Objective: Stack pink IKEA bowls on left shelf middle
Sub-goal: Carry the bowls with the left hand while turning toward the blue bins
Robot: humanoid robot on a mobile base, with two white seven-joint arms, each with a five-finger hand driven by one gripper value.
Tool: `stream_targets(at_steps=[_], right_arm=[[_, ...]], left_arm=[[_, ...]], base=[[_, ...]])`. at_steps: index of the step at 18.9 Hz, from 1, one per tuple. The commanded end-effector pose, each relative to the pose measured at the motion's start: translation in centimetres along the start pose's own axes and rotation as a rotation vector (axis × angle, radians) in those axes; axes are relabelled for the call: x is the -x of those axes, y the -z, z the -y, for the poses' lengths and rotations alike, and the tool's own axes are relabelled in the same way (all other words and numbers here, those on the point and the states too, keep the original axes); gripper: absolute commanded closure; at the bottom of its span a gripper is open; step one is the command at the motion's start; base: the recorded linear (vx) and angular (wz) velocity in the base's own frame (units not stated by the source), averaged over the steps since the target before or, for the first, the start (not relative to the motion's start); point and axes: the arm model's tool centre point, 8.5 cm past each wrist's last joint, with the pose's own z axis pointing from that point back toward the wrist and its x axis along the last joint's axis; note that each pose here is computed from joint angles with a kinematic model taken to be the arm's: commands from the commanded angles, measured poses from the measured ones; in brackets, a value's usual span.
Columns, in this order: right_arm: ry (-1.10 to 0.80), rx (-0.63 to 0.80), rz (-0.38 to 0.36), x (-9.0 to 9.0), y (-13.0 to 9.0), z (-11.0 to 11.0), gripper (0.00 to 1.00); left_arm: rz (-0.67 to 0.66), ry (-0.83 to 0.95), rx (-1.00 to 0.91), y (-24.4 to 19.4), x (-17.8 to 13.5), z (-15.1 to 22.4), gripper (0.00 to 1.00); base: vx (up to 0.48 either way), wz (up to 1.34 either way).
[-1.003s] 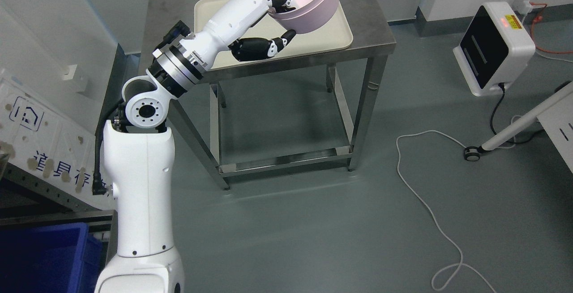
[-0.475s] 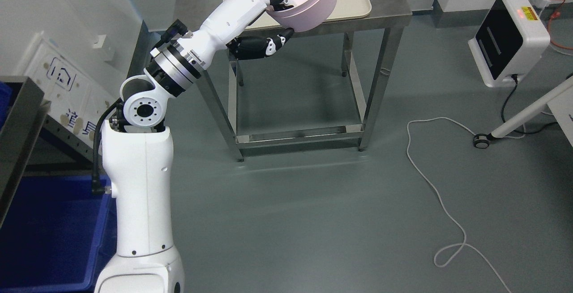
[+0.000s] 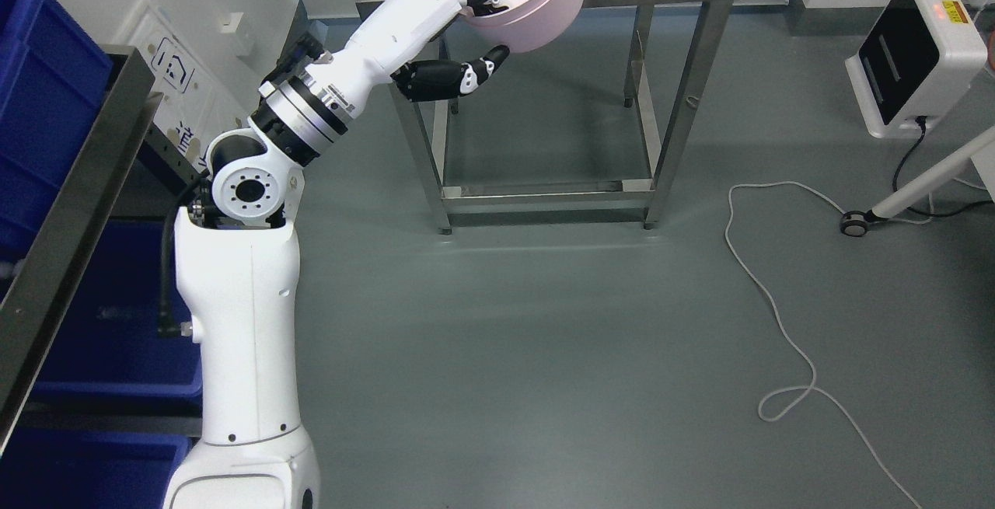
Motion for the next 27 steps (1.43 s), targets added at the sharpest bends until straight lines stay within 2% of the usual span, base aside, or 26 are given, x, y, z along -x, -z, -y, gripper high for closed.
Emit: stream_targets(at_steps=[1,7,15,21,27], right_arm=[[-0.001,0.017,0.001,0.0,0.0,1.1,0.00],[-0.001,0.017,-0.001,0.0,0.0,1.1,0.00],[-0.001,0.017,-0.001,0.0,0.0,1.1,0.00],[-0.001,0.017,-0.001,0.0,0.0,1.1,0.00],[-0.001,0.017,-0.001,0.0,0.0,1.1,0.00]], left_arm=[[-0.008,0.042,-0.037,-0.2,-0.2,-2.6,0.96],[0.039,0.056,-0.056,0.8,-1.3,-4.0,0.96],[0.068,0.118,-0.101,2.6,-2.8,-8.1,0.96],[0.015,0.091,-0.126,1.9,-1.9,-8.8,0.96],[-0.083,0.136,-0.120,0.5,-0.3,-10.0,0.96]], base=[[-0.334,0.06],[-0.341,0.03],[-0.335,0.20],[-0.310,0.48],[-0.242,0.70]])
